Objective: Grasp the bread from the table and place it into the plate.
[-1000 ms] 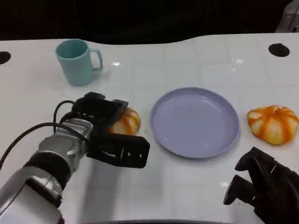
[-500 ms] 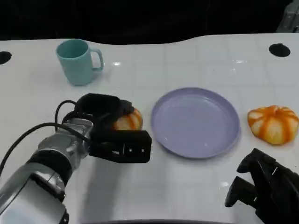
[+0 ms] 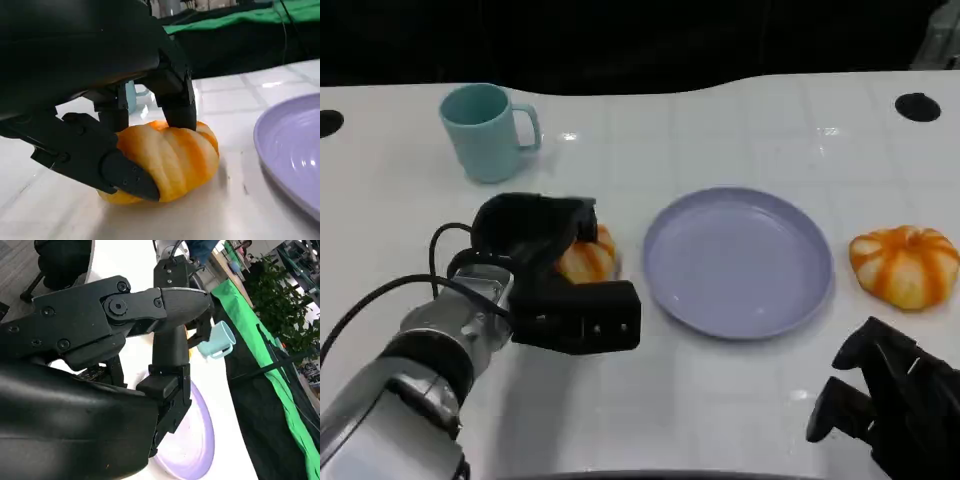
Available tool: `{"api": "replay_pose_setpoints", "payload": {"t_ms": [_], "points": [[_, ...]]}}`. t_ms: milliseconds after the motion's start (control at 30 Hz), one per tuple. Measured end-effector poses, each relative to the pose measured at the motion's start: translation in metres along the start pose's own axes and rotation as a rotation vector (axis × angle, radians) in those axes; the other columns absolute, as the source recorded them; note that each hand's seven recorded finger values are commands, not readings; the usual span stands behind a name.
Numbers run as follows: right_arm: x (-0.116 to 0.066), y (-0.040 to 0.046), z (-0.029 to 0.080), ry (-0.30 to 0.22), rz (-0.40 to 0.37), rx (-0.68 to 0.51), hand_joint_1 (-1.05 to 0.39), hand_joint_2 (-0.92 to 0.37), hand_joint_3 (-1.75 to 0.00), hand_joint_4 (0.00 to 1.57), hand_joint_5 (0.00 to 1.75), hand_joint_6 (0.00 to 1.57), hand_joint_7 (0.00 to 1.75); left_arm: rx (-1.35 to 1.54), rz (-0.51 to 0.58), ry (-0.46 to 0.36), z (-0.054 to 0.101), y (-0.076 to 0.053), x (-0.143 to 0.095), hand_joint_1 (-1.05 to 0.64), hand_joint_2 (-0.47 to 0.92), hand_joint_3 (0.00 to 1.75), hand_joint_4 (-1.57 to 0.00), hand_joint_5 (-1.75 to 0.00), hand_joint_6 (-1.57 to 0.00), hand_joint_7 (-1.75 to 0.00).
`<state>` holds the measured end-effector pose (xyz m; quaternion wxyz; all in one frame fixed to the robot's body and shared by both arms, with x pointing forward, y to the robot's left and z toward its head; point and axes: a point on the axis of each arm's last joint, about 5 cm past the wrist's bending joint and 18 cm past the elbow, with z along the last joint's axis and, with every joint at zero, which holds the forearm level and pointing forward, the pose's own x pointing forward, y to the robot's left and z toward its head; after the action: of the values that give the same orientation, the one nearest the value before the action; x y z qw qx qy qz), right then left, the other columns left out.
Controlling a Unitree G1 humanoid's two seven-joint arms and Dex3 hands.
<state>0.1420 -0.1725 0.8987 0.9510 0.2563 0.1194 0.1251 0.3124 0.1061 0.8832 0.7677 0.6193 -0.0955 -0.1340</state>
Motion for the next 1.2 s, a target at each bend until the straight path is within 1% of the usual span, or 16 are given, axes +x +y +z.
{"api": "replay_pose_setpoints", "payload": {"t_ms": [133, 233, 300, 433, 467, 533, 600, 667, 767, 833, 867, 967, 1000, 1067, 1133, 1200], "points": [[0.0, 0.0001, 0.0, -0.001, 0.0, 0.0, -0.52, -0.92, -0.28, 0.64, 1.75, 0.54, 1.56, -0.059, 0.038, 0.035, 0.004, 0.0, 0.002, -0.11, 0.9, 0.1, -0.86, -1.75, -0.54, -1.68], [0.001, 0.0005, 0.0, -0.003, -0.002, 0.002, -0.51, -0.92, -0.27, 0.64, 1.75, 0.53, 1.56, -0.094, 0.059, 0.039, 0.008, 0.002, 0.004, -0.13, 0.91, 0.13, -0.87, -1.75, -0.54, -1.74], [0.001, 0.001, 0.0, -0.003, -0.001, 0.002, -0.51, -0.92, -0.27, 0.64, 1.75, 0.53, 1.56, -0.119, 0.077, 0.029, 0.013, 0.005, 0.007, -0.18, 0.91, 0.18, -0.91, -1.75, -0.59, -1.65], [0.002, 0.0016, 0.0, -0.001, -0.001, 0.001, -0.5, -0.92, -0.27, 0.64, 1.75, 0.53, 1.57, -0.157, 0.137, -0.039, 0.026, 0.02, 0.018, -0.18, 0.86, 0.21, -0.91, -1.75, -0.63, -1.61], [0.002, 0.0018, 0.0, 0.0, -0.003, 0.0, -0.5, -0.92, -0.27, 0.64, 1.75, 0.53, 1.57, -0.162, 0.154, -0.056, 0.03, 0.022, 0.02, -0.19, 0.85, 0.23, -0.91, -1.75, -0.62, -1.69], [0.002, 0.0021, 0.0, 0.001, -0.005, -0.002, -0.49, -0.92, -0.27, 0.64, 1.75, 0.53, 1.58, -0.171, 0.179, -0.087, 0.039, 0.027, 0.024, -0.18, 0.83, 0.26, -0.92, -1.75, -0.63, -1.73], [0.003, 0.0025, 0.0, 0.0, -0.002, -0.001, -0.5, -0.92, -0.26, 0.65, 1.75, 0.52, 1.59, -0.18, 0.196, -0.116, 0.046, 0.029, 0.026, -0.17, 0.78, 0.34, -0.93, -1.75, -0.63, -1.51], [0.004, 0.0024, 0.0, 0.001, -0.001, -0.001, -0.5, -0.92, -0.25, 0.65, 1.75, 0.52, 1.59, -0.19, 0.201, -0.141, 0.054, 0.029, 0.027, -0.17, 0.69, 0.53, -0.93, -1.75, -0.63, -1.61], [0.005, 0.0028, -0.001, 0.002, 0.002, 0.0, -0.5, -0.92, -0.26, 0.65, 1.75, 0.52, 1.6, -0.203, 0.203, -0.176, 0.063, 0.03, 0.028, -0.18, 0.57, 0.75, -0.95, -1.75, -0.66, -1.7], [0.005, 0.0031, -0.001, 0.004, 0.002, 0.0, -0.49, -0.92, -0.27, 0.65, 1.75, 0.52, 1.6, -0.204, 0.209, -0.203, 0.07, 0.032, 0.03, -0.17, 0.55, 0.8, -0.97, -1.75, -0.66, -1.73], [0.005, 0.0034, -0.001, 0.004, 0.002, 0.0, -0.49, -0.92, -0.28, 0.65, 1.75, 0.52, 1.6, -0.207, 0.211, -0.22, 0.074, 0.034, 0.031, -0.18, 0.54, 0.81, -0.96, -1.75, -0.69, -1.61], [0.006, 0.0041, -0.001, 0.004, 0.005, -0.001, -0.49, -0.92, -0.3, 0.65, 1.75, 0.51, 1.61, -0.216, 0.183, -0.261, 0.088, 0.039, 0.035, -0.19, 0.54, 0.82, -0.96, -1.75, -0.72, -1.54], [0.006, 0.0042, -0.001, 0.003, 0.005, -0.003, -0.49, -0.92, -0.3, 0.65, 1.75, 0.51, 1.61, -0.219, 0.172, -0.274, 0.093, 0.041, 0.036, -0.19, 0.53, 0.84, -0.95, -1.75, -0.67, -1.65], [0.006, 0.0042, -0.001, 0.003, 0.004, -0.007, -0.49, -0.92, -0.3, 0.65, 1.75, 0.51, 1.61, -0.228, 0.147, -0.295, 0.103, 0.042, 0.037, -0.21, 0.53, 0.85, -0.94, -1.75, -0.63, -1.72], [0.006, 0.0042, -0.001, 0.003, 0.003, -0.01, -0.48, -0.92, -0.31, 0.67, 1.75, 0.52, 1.61, -0.235, 0.115, -0.296, 0.109, 0.041, 0.037, -0.22, 0.55, 0.84, -0.95, -1.75, -0.64, -1.5], [0.006, 0.0042, -0.001, 0.003, 0.001, -0.012, -0.48, -0.92, -0.31, 0.68, 1.75, 0.54, 1.6, -0.238, 0.089, -0.287, 0.113, 0.039, 0.037, -0.22, 0.55, 0.83, -0.94, -1.75, -0.7, -1.4]]}}
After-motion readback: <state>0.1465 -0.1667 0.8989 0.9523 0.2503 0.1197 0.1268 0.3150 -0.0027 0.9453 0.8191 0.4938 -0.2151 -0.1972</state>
